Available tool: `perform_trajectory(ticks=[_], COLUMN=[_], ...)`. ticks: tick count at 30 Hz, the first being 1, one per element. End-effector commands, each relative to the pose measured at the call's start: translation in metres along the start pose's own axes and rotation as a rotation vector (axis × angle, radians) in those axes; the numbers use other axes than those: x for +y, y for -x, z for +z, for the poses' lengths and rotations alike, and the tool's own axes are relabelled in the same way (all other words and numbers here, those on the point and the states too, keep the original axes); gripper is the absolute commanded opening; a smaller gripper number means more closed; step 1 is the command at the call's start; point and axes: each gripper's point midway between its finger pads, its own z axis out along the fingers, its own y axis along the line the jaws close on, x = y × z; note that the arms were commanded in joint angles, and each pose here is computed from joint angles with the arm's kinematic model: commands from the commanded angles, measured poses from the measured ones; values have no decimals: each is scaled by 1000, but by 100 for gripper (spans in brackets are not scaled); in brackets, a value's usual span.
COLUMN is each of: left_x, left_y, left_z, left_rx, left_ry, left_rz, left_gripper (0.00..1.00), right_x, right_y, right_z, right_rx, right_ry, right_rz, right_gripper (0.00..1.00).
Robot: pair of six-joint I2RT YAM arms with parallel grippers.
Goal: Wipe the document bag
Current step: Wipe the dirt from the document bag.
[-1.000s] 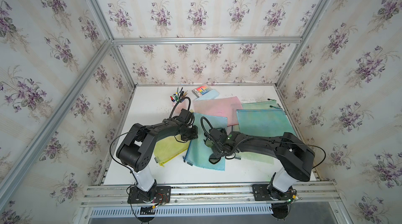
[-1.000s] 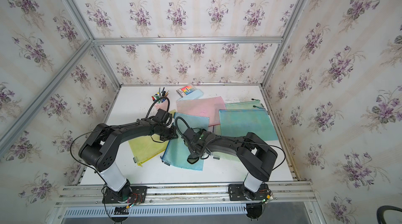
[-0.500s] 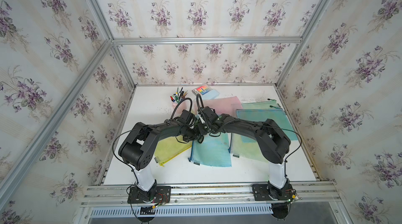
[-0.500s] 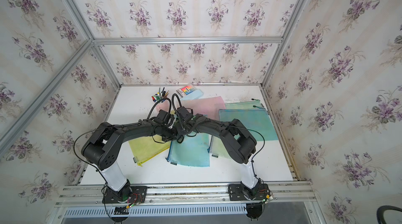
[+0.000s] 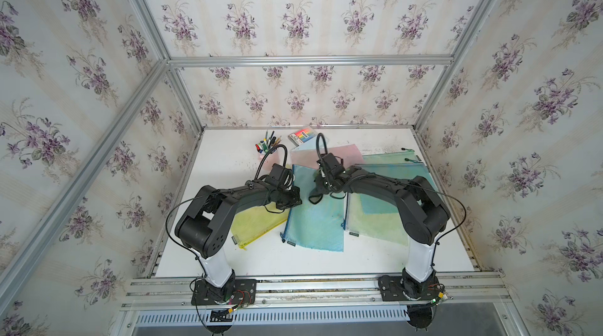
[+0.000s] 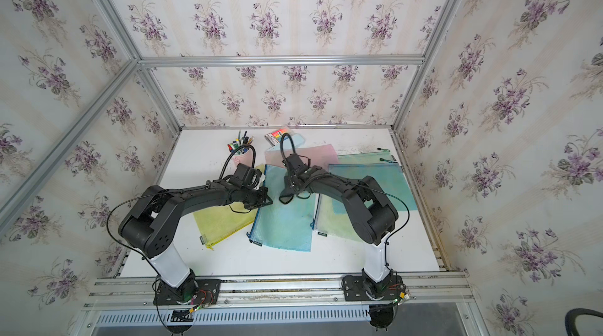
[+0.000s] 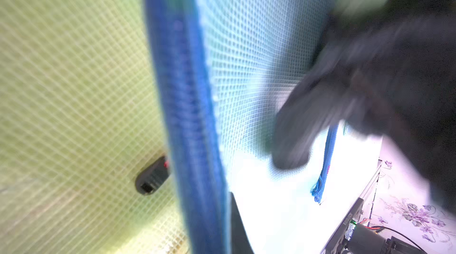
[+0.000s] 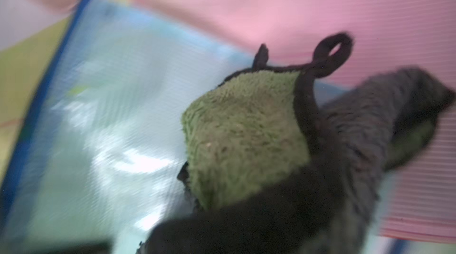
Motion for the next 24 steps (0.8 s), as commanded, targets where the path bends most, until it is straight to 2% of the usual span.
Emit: perform_trajectory(ticks=[1,3,7,9,12,16,18,21,24], left_x=[-4,-4,-4,-4,-4,-6,-5,-3,1], left_y=[6,5,6,7,8,12,13,12,13], left_z=[-1,-2,-4,-4,-4,-5,-5,-5,-7], left_rx=[-21,-24,-34,-35,-41,-55,-58,-54,-60], left_ry=[-18,-15,-14,-16,-15,-20,-22,-21,-20], left_rz=[3,4,5,9,9,9,6,7,4], left_gripper=[0,0,0,0,0,0,0,0,0], right_x=[60,49,-31,-51,-41,37,59,26,-21], right_y=[-37,-53,-62,-58,-59,-78,-93,-111,-120], right_z=[-2,3,-4,-16,-28,-36,-35,-29,-37], right_rx=[72,100,99,68,59,57,74,115,116], right_ry=[85,40,-57,-103,-59,80,106,-10,-73], right_rz=[-177,-148,64,79,77,-85,-141,-114,-13], right_gripper=[15,15,14,14,14,14,15,14,14])
